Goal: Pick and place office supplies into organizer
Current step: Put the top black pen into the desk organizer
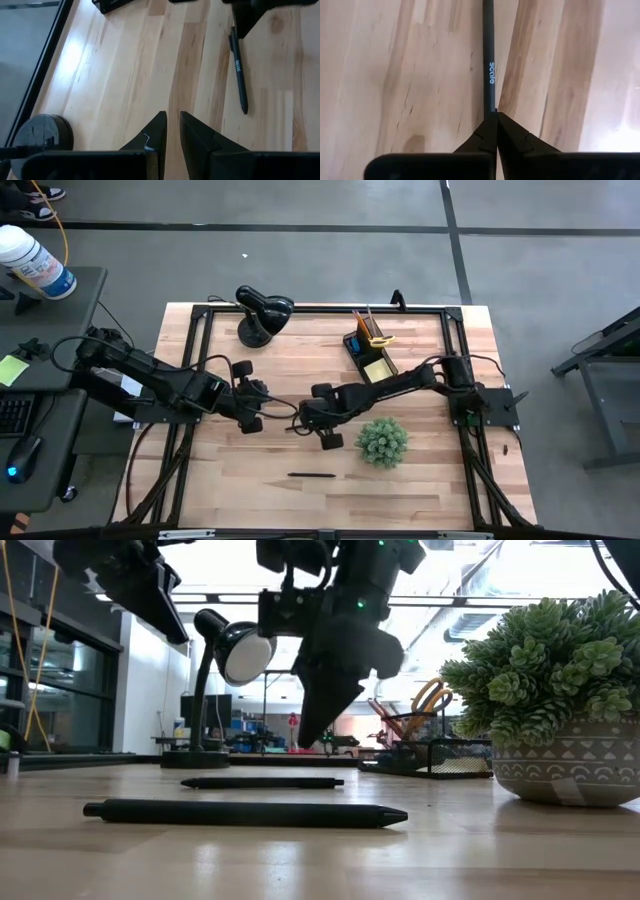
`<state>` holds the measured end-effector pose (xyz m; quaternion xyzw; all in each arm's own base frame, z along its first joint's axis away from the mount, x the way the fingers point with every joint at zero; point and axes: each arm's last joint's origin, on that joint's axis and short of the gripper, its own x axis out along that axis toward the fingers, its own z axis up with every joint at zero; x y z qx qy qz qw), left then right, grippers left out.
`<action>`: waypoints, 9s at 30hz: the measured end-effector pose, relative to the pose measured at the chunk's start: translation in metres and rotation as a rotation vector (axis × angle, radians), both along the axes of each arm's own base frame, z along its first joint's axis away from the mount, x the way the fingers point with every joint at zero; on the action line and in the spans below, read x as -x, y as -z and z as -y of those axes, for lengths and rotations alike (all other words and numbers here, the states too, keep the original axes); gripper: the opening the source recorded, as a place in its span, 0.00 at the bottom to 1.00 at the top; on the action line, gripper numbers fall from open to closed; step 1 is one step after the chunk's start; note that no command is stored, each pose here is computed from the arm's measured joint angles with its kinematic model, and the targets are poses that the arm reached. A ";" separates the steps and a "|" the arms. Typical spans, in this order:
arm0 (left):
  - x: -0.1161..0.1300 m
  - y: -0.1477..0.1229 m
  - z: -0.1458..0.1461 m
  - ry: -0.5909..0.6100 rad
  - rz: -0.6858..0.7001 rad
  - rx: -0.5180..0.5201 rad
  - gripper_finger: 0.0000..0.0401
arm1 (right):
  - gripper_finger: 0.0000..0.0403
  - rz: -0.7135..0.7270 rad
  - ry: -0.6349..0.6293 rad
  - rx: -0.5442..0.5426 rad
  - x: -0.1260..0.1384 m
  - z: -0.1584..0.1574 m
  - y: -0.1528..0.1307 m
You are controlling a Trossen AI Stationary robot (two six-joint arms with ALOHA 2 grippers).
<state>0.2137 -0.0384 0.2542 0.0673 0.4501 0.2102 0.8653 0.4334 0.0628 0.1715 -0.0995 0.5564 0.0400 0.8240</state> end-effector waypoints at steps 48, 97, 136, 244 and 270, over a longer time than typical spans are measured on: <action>0.001 0.000 -0.001 -0.052 0.017 -0.021 0.10 | 0.14 -0.123 0.005 -0.216 -0.001 0.033 0.020; 0.001 0.000 -0.002 -0.066 0.020 -0.045 0.10 | 0.14 -0.117 0.004 -0.247 -0.008 0.023 0.036; 0.001 -0.001 -0.003 -0.080 0.029 -0.068 0.10 | 0.21 -0.163 -0.010 -0.272 -0.004 0.015 0.041; 0.003 -0.001 -0.004 -0.100 0.025 -0.114 0.10 | 0.07 -0.157 1.127 -1.344 0.214 0.314 -0.130; 0.001 -0.003 -0.005 -0.128 0.062 -0.159 0.10 | 0.07 -0.335 1.526 -1.533 0.231 0.323 -0.113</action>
